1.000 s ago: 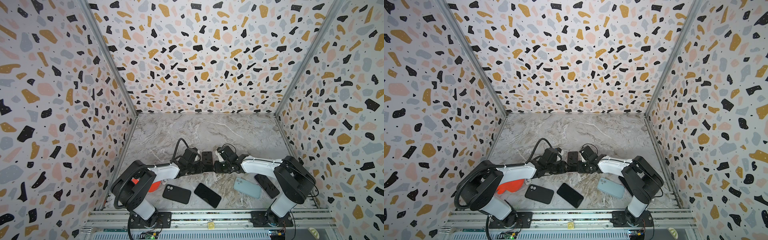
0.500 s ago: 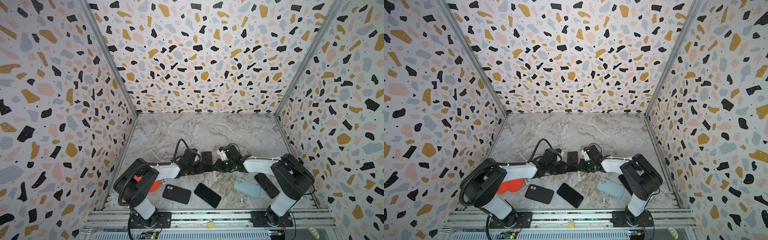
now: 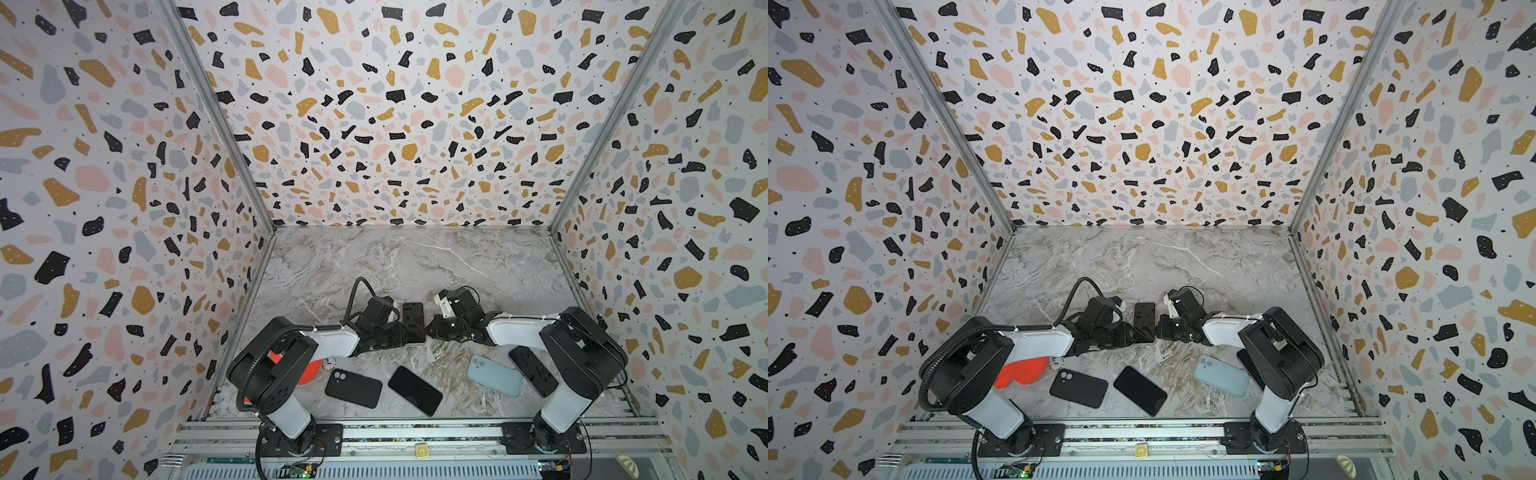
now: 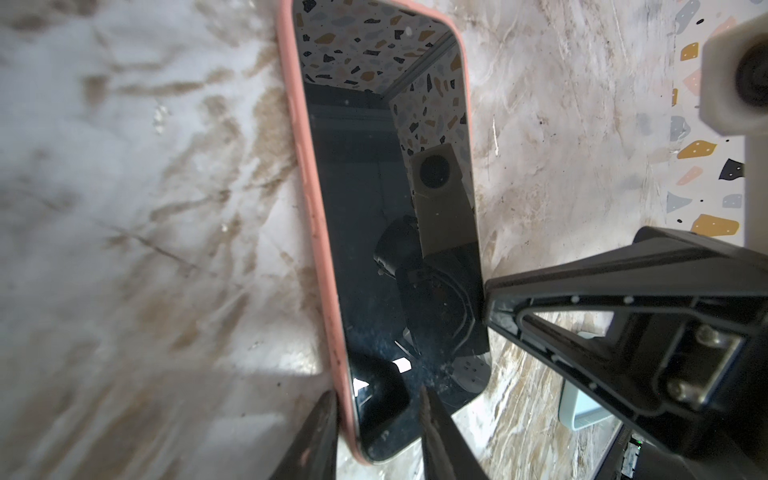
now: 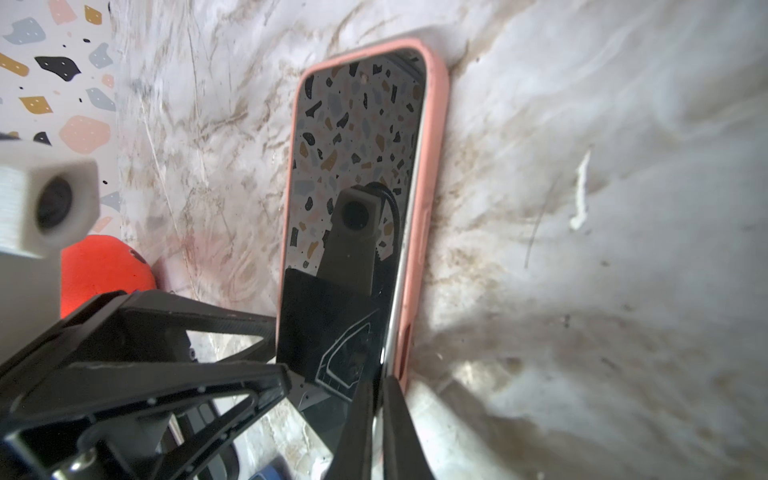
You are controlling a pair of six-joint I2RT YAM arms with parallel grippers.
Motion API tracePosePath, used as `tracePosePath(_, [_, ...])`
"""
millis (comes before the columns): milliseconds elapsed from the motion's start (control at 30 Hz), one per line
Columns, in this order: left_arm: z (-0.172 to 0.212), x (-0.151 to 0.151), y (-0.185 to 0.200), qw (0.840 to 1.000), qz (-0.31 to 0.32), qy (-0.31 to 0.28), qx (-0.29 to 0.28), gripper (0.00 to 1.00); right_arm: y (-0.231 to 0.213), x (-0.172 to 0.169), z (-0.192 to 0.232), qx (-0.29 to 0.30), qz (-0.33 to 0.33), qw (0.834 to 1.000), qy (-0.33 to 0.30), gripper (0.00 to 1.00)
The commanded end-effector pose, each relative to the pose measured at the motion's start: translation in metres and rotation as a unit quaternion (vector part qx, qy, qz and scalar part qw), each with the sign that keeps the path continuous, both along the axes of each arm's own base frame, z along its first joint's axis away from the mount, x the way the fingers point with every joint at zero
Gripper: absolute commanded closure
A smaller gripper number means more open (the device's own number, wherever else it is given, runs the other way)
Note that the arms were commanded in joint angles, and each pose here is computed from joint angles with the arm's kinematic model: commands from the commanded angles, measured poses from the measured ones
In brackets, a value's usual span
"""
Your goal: Put the phone into the phone case
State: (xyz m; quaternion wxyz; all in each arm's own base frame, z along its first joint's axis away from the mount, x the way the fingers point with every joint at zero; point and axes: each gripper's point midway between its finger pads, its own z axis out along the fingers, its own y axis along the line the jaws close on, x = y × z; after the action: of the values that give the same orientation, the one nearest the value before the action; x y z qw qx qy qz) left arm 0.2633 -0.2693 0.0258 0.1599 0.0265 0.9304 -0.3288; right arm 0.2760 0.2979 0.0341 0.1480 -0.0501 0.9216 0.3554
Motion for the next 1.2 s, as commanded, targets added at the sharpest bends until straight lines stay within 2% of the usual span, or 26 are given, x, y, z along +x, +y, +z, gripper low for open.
tracePosePath(0, [-0.011,-0.008,-0.005,1.0,-0.014,0.008,-0.007,0.65,-0.004,-0.049,-0.051,-0.056,0.045,0.995,0.074,0.93])
tracePosePath(167, [-0.009,-0.009,-0.004,1.0,-0.015,0.007,-0.007,0.65,-0.005,-0.047,-0.044,-0.07,0.047,0.994,0.067,0.93])
tracePosePath(400, [-0.002,-0.013,0.004,1.0,-0.013,-0.001,0.004,0.65,-0.013,-0.025,0.003,-0.106,0.027,0.994,0.007,0.87])
tracePosePath(467, [-0.001,-0.013,0.007,1.0,-0.01,-0.004,0.007,0.63,-0.014,-0.021,0.016,-0.108,0.018,0.994,-0.009,0.86])
tracePosePath(567, [0.003,-0.014,0.01,1.0,-0.008,-0.011,0.006,0.55,-0.012,-0.022,0.029,-0.101,0.01,0.995,-0.018,0.84])
tracePosePath(900, [0.002,-0.013,0.007,1.0,-0.005,-0.006,-0.003,0.56,0.002,-0.023,0.026,-0.105,0.002,0.994,-0.013,0.81])
tracePosePath(1167, [-0.002,-0.013,0.002,1.0,-0.012,0.001,-0.009,0.58,0.001,-0.021,0.022,-0.126,-0.019,0.992,-0.01,0.9])
